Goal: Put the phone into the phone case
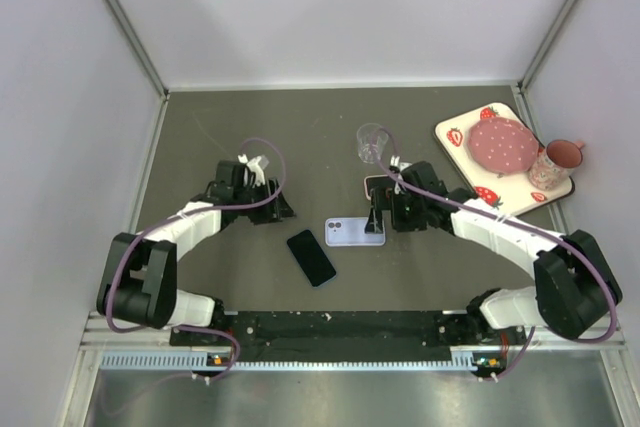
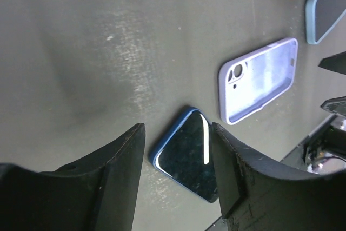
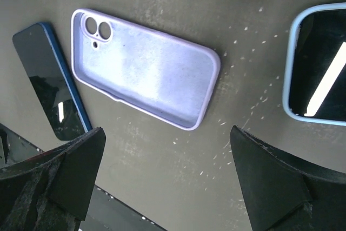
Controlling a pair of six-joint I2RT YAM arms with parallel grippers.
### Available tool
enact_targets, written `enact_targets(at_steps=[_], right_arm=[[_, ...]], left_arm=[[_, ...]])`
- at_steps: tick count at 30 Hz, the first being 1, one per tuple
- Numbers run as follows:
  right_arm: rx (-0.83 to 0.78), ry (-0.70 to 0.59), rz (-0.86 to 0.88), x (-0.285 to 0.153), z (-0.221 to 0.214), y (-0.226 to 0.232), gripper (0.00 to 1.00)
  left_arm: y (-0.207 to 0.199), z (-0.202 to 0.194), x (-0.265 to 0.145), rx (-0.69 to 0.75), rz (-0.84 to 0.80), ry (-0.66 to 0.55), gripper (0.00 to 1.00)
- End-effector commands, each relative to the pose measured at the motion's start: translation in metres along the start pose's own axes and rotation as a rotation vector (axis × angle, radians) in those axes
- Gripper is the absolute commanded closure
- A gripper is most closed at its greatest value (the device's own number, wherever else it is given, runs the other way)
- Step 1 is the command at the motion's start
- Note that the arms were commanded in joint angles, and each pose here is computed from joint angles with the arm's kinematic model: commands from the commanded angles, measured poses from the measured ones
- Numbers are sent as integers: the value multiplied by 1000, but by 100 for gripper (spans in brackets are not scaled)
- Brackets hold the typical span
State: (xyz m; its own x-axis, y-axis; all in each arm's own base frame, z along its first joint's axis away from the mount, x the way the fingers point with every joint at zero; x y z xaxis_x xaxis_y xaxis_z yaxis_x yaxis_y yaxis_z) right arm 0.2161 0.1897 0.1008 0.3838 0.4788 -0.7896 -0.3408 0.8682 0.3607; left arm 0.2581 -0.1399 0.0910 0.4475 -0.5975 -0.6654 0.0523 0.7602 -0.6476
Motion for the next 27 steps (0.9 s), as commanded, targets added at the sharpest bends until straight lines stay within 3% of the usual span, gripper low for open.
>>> enact_targets(at_steps=[1, 15, 27], right_arm=[[-33, -81, 71, -12, 20, 27, 1], [-2, 32, 218, -7, -21, 77, 1], [47, 89, 219, -7, -46, 72, 1]], left_arm=[[-12, 1, 4, -8, -97, 16, 44], [16, -34, 19, -82, -28, 134, 48], [11, -89, 19, -104, -10, 251, 51]])
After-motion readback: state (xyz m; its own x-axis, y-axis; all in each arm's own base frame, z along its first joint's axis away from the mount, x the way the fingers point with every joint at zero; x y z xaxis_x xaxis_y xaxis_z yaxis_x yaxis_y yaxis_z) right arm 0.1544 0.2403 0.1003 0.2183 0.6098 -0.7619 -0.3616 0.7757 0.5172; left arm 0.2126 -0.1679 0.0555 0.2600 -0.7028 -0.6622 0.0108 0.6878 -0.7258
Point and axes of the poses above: each gripper's point midway between its finger pads, its own x axis out along the fingers, its own y axis along the line the jaws close on, z = x × y, the point moved 4 cm from there along -x, back along the fingers, and after that the axes turned 6 degrees about -x, right-handed, at the moved point
